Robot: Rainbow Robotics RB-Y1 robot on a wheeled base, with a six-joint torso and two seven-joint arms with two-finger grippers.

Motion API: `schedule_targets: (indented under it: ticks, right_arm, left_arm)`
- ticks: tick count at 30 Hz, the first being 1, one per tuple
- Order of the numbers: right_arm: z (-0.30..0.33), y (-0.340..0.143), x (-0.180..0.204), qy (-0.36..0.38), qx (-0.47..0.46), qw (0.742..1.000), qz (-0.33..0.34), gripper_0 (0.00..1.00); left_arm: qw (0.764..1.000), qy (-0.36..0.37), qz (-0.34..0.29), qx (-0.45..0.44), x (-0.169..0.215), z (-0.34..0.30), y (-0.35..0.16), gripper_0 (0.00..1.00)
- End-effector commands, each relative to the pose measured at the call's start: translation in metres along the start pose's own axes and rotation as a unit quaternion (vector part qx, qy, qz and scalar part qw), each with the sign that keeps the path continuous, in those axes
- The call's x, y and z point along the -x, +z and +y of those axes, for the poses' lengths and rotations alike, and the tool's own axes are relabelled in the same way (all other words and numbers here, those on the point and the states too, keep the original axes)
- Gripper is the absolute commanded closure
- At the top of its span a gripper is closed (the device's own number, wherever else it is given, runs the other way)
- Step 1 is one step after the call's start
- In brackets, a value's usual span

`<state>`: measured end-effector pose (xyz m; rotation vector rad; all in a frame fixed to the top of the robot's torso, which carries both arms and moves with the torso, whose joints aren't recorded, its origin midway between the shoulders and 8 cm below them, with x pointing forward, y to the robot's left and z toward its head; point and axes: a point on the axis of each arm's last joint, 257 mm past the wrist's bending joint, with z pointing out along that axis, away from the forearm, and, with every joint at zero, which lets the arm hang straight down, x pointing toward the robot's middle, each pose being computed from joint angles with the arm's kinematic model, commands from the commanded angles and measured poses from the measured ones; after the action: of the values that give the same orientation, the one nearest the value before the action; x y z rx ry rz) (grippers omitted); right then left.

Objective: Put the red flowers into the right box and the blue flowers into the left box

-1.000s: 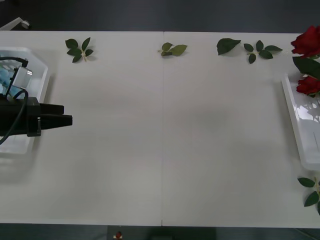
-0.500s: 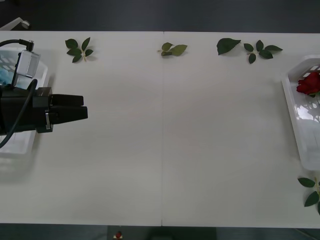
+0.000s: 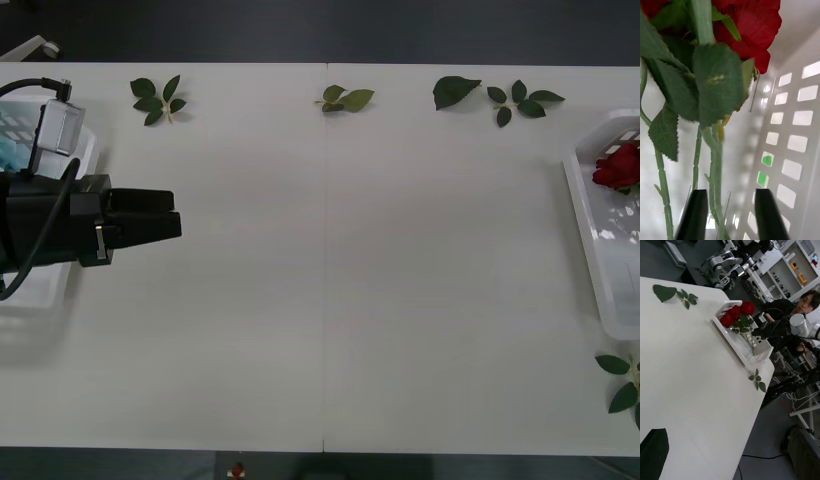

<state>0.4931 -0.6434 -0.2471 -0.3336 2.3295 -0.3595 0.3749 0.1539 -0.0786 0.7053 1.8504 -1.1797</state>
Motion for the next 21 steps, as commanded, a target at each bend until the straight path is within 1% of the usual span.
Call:
schedule_targets:
  ticks: [1, 4, 7, 8, 12, 13, 18, 21]
  right_arm:
    - [-0.011, -0.006, 0.009, -0.023, -0.007, 1.0, 0.0, 0.26]
    - [-0.001, -0.008, 0.014, -0.029, 0.016, 0.999, 0.006, 0.14]
    - [0.014, -0.014, 0.028, -0.036, 0.054, 0.998, 0.01, 0.07]
    - [0.017, -0.016, 0.031, -0.035, 0.063, 0.997, 0.01, 0.06]
    - [0.047, -0.033, 0.066, -0.02, 0.133, 0.991, -0.014, 0.04]
    - [0.058, -0.043, 0.081, -0.016, 0.161, 0.987, -0.027, 0.04]
    - [0.071, -0.079, 0.109, -0.02, 0.219, 0.974, -0.052, 0.04]
    - [0.093, -0.107, 0.123, -0.031, 0.278, 0.958, -0.067, 0.04]
  left_arm:
    - [0.999, 0.045, -0.015, 0.011, 0.019, 0.006, -0.008, 0.08]
    - [0.999, 0.048, -0.011, -0.007, 0.017, -0.008, -0.003, 0.08]
    - [0.999, 0.049, -0.01, -0.021, 0.015, -0.02, 0.003, 0.08]
    - [0.998, 0.05, -0.009, -0.023, 0.014, -0.021, 0.003, 0.08]
    - [0.998, 0.046, -0.006, -0.031, 0.01, -0.027, 0.007, 0.08]
    - [0.999, 0.044, -0.004, -0.03, 0.007, -0.027, 0.007, 0.08]
    - [0.999, 0.041, -0.003, -0.03, 0.006, -0.025, 0.007, 0.07]
    - [0.999, 0.041, -0.003, -0.03, 0.006, -0.025, 0.007, 0.08]
